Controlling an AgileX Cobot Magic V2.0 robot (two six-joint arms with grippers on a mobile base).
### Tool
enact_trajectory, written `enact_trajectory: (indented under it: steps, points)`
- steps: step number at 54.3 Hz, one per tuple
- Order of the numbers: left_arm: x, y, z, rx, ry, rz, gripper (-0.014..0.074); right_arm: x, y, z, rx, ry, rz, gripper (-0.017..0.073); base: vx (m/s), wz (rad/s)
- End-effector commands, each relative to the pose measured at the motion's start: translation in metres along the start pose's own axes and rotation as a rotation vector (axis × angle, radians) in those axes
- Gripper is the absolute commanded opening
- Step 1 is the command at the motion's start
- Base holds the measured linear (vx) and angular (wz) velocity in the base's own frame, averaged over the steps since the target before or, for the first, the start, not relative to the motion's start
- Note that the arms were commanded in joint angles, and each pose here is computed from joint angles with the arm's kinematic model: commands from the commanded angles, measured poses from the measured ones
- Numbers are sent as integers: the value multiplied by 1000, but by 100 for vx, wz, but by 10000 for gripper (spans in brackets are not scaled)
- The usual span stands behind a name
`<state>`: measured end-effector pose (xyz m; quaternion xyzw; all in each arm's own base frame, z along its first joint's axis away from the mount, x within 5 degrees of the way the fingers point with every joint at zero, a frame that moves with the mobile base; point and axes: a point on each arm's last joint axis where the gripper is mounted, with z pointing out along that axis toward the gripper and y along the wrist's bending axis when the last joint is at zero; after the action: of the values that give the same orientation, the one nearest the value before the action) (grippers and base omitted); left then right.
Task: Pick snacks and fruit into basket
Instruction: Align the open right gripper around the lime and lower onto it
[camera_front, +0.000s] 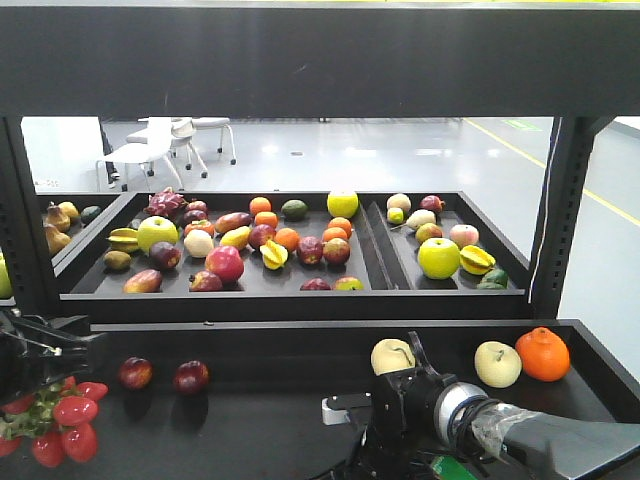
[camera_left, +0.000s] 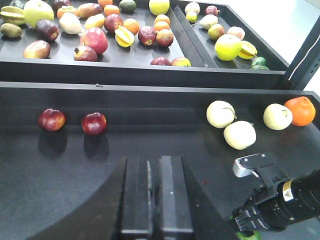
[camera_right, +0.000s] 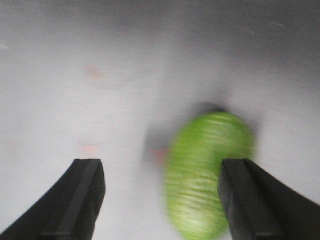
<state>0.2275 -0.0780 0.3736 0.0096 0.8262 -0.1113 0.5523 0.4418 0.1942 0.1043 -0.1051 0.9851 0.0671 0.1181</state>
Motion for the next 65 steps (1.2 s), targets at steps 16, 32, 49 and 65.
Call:
enact_trajectory:
  steps: [16,32,49,65]
  points:
    - [-16,-6,-10,57,-101,9,-6,-14,-2,-37,27,-79,-6,536,0,0]
    - [-16,-6,-10,57,-101,9,-6,-16,0,-37,8,-100,21,536,0,0]
    - [-16,-6,-10,57,-101,9,-6,-16,-1,-36,16,-103,58,536,0,0]
    - [-16,-6,-10,57,-101,9,-6,-14,-3,-36,34,-80,49,536,0,0]
